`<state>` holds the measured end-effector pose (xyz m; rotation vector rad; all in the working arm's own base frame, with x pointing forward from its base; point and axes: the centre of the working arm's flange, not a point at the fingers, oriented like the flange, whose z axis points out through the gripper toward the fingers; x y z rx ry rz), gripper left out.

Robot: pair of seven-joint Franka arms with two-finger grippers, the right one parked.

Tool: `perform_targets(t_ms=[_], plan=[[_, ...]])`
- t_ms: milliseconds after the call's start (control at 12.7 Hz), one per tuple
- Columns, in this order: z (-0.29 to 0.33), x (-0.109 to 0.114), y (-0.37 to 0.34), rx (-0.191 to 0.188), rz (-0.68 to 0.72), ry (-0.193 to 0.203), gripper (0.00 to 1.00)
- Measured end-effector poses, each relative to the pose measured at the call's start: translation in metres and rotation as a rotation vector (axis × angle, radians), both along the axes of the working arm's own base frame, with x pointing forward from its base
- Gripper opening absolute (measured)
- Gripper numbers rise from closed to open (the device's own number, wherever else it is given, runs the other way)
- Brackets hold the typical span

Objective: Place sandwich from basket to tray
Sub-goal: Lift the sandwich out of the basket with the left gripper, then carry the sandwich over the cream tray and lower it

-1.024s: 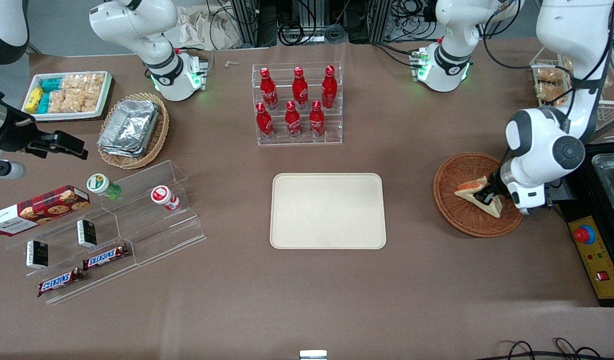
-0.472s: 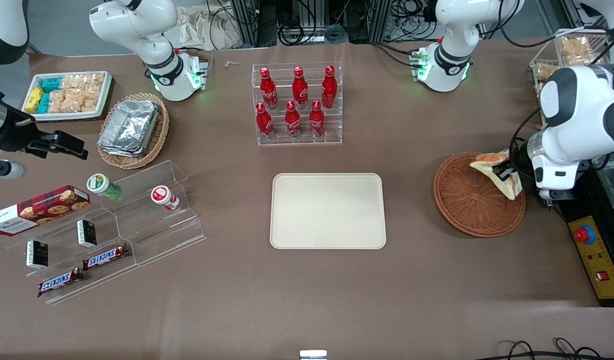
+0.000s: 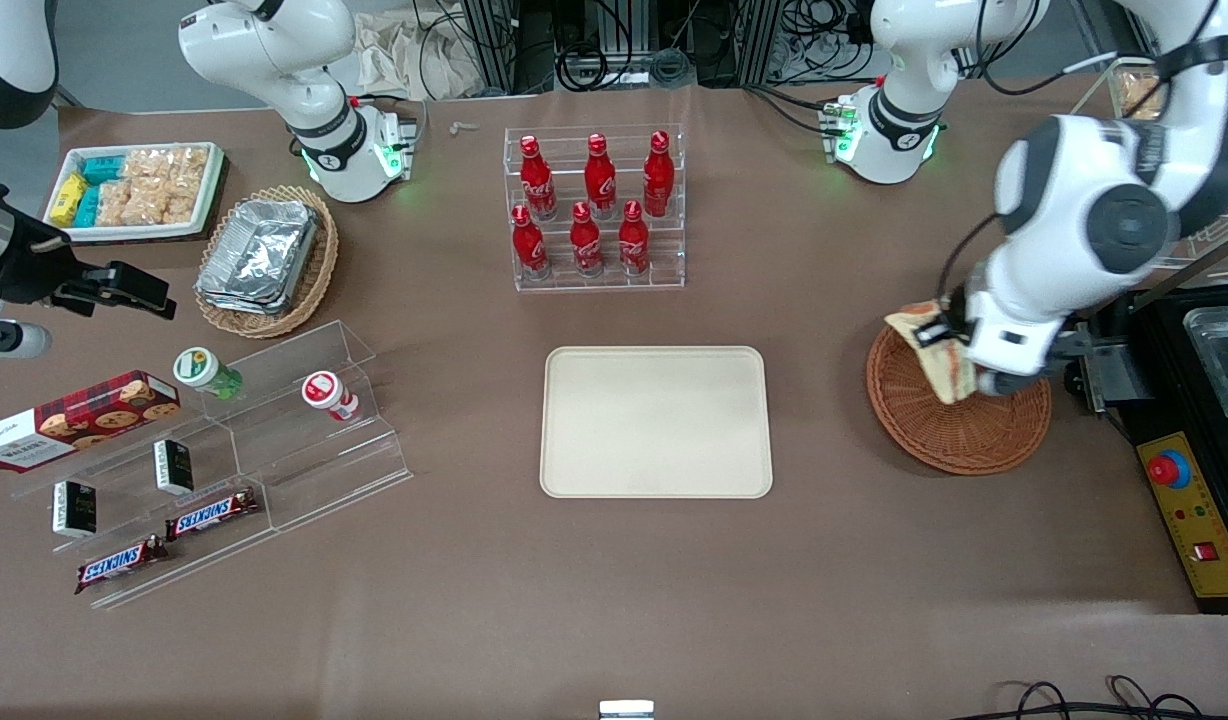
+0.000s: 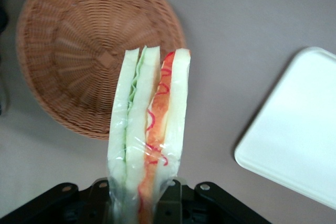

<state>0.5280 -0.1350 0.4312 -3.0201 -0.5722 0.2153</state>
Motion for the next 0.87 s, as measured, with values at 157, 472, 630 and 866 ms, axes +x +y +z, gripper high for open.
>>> perform_targets(t_ms=[157, 472, 630, 866], plan=[[0.005, -0.006, -0.041, -0.011, -0.083, -0.04, 0.2], [-0.016, -0.016, -0.113, -0.061, -0.219, -0.091, 0.2], [-0.036, -0.013, -0.132, -0.087, -0.248, -0.101, 0.2], [-0.065, -0.004, -0.154, -0.083, -0.308, -0.077, 0.2]])
